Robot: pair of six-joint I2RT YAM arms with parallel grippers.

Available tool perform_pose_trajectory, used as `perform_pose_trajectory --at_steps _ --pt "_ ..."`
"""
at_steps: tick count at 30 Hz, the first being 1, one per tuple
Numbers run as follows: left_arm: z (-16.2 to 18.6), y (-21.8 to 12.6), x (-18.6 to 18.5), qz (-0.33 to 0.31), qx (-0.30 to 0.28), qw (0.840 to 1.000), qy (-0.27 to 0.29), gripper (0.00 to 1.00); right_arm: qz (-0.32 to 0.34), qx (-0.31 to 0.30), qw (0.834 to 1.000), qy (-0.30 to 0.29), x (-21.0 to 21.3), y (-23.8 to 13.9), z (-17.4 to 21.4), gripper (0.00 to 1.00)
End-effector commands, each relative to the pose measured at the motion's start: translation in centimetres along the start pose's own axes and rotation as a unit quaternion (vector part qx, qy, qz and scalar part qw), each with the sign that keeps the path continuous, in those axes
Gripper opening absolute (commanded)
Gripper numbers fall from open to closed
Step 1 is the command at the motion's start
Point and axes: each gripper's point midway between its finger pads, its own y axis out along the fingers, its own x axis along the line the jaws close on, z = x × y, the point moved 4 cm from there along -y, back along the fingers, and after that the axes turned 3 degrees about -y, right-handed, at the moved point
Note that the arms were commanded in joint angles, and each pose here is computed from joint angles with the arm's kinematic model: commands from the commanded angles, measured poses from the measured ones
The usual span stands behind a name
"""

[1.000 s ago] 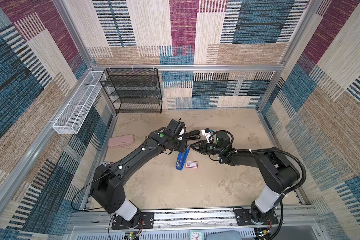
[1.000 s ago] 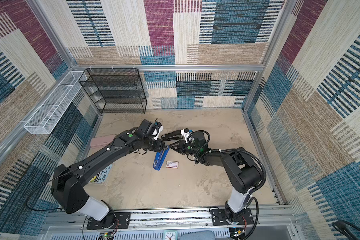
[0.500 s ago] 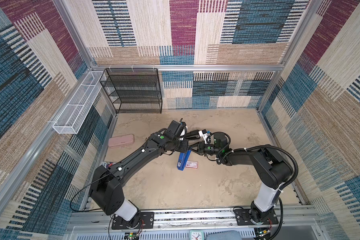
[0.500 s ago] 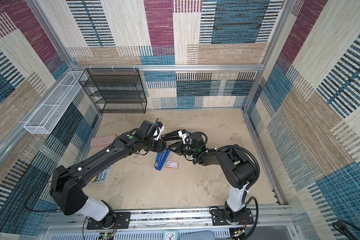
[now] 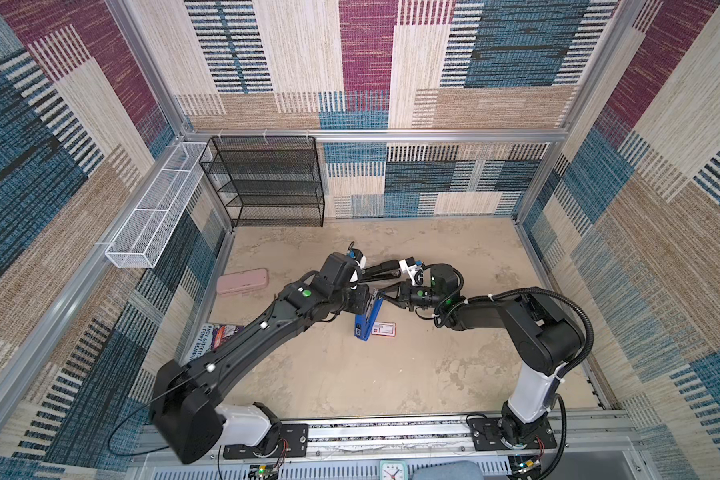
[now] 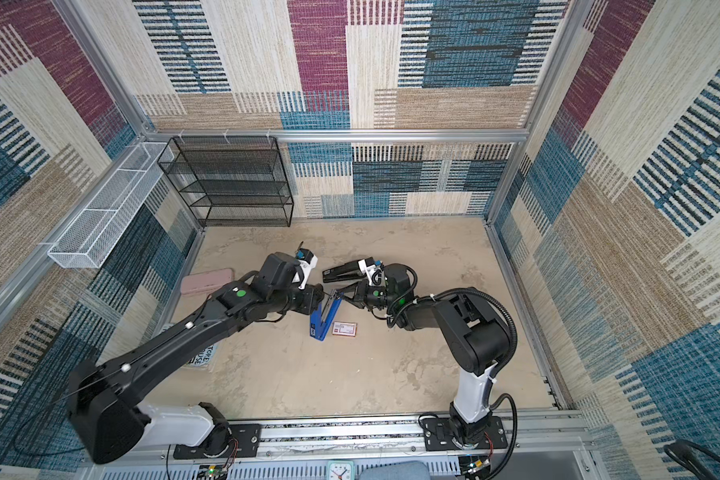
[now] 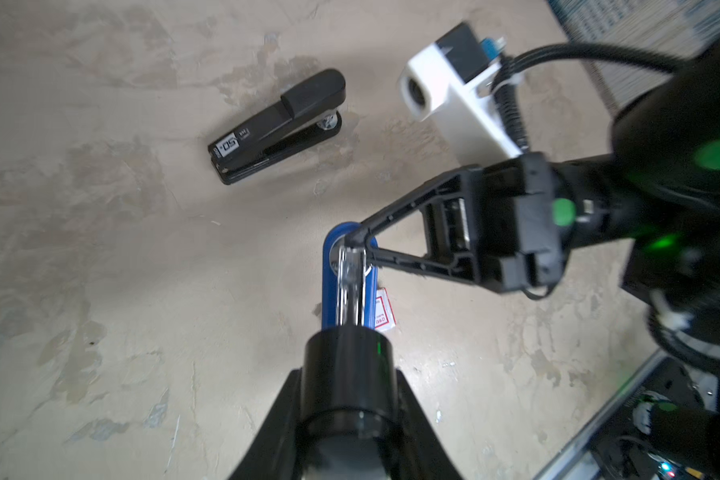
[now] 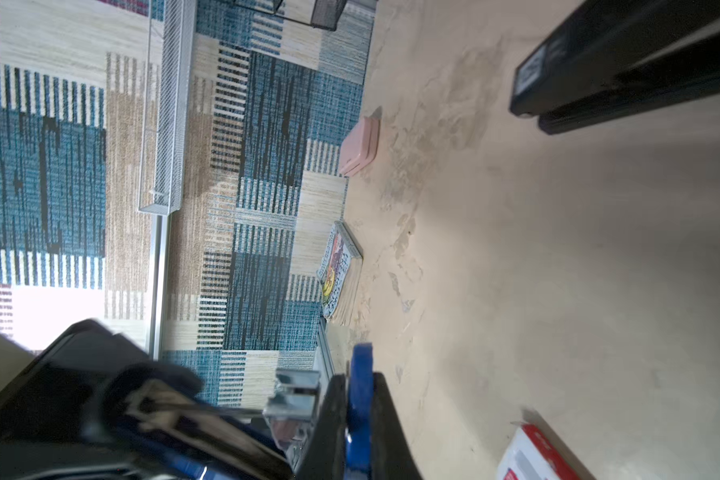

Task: Load the staples into the stapler
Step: 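Pull the left gripper back toward the robot, opening the blue stapler wide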

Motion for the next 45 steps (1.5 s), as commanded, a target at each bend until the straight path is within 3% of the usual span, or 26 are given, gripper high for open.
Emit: perform_pose_trajectory --at_steps 1,12,27,45 --pt "-0.7 -1.7 0.8 -0.017 -0.055 0.998 -0.008 0.0 0.012 -0.043 0.999 -0.009 -0.3 -1.0 -1.5 0.0" --pt "3.2 -3.9 2.5 -0.012 -0.068 0.997 -0.026 0.0 0.002 -0.095 0.995 0.017 -0.8 -3.8 -3.2 0.0" --pt "10.0 -2.3 4.4 0.009 -0.047 0.998 -0.046 0.0 -0.032 -0.127 0.991 0.03 0.0 -5.8 -4.9 0.0" --pt "14.8 -0.2 7.2 -0.048 -0.027 0.996 -0.074 0.06 -0.08 -0.145 0.984 0.063 0.1 -6.8 -5.7 0.0"
